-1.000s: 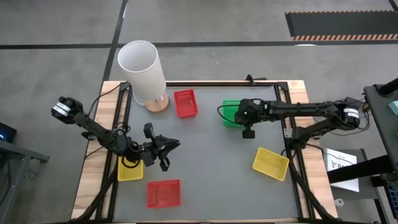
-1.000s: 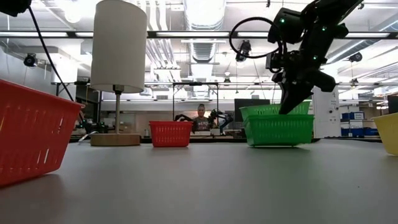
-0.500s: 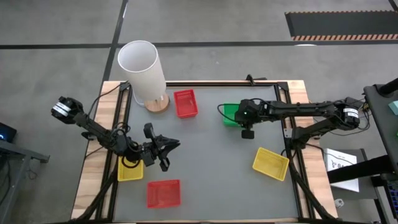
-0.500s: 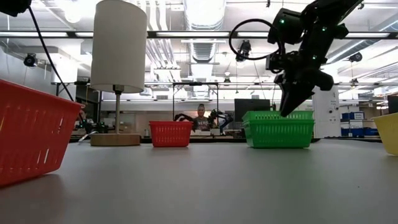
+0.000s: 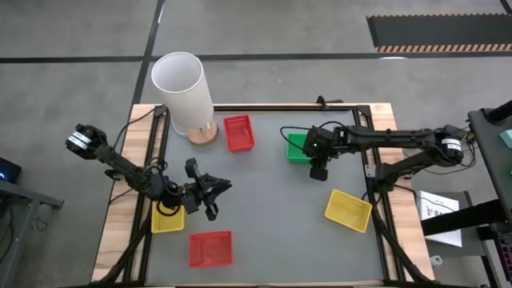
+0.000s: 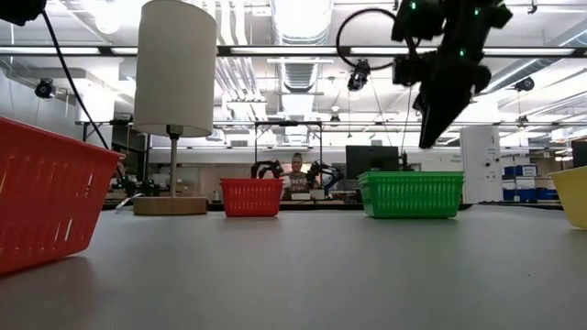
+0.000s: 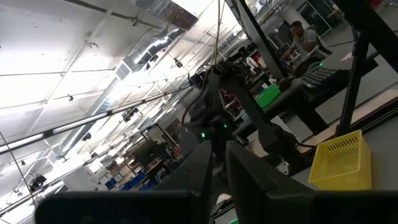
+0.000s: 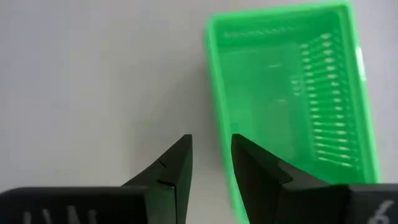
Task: Stack baskets by color
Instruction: Stack the right yellow basket on the left yellow basket
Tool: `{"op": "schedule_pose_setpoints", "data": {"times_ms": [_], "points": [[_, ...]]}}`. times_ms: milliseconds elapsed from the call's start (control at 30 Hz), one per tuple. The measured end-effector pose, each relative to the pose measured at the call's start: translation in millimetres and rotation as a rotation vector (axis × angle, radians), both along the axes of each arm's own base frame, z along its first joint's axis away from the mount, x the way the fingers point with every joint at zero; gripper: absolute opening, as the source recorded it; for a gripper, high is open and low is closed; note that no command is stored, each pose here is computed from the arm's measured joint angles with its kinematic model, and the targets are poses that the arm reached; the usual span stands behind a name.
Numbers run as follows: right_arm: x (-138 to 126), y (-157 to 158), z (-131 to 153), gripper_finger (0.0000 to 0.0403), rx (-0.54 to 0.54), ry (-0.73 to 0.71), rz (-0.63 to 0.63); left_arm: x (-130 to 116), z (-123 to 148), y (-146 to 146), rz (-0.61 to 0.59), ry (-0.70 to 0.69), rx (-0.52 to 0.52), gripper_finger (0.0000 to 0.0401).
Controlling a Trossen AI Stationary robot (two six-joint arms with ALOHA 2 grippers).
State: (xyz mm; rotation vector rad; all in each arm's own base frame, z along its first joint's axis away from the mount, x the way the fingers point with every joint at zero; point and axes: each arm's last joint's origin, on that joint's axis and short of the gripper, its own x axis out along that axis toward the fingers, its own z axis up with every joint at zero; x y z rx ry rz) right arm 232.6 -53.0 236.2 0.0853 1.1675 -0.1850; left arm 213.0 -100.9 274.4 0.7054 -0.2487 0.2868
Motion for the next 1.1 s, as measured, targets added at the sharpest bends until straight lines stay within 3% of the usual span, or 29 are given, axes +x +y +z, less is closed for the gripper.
{"op": "schedule_pose_setpoints", "data": {"times_ms": [533,700,867,1100], "points": [[3,106,18,0.0089,0.168,-0.048,0.106,2,-6,-1,-0.054,-0.004,-0.148,0.0031],[-5,134,18,0.0104,0.221,-0.036,0.109,8,-14,-5,-0.077,0.016,-0.211,0.0031],[-16,155,18,0.0118,0.261,-0.004,0.101,16,-20,-9,-0.076,0.035,-0.202,0.0031],[-39,177,12,0.0123,0.252,0.1,0.053,23,-19,-13,-0.082,0.034,-0.225,0.0031]]}}
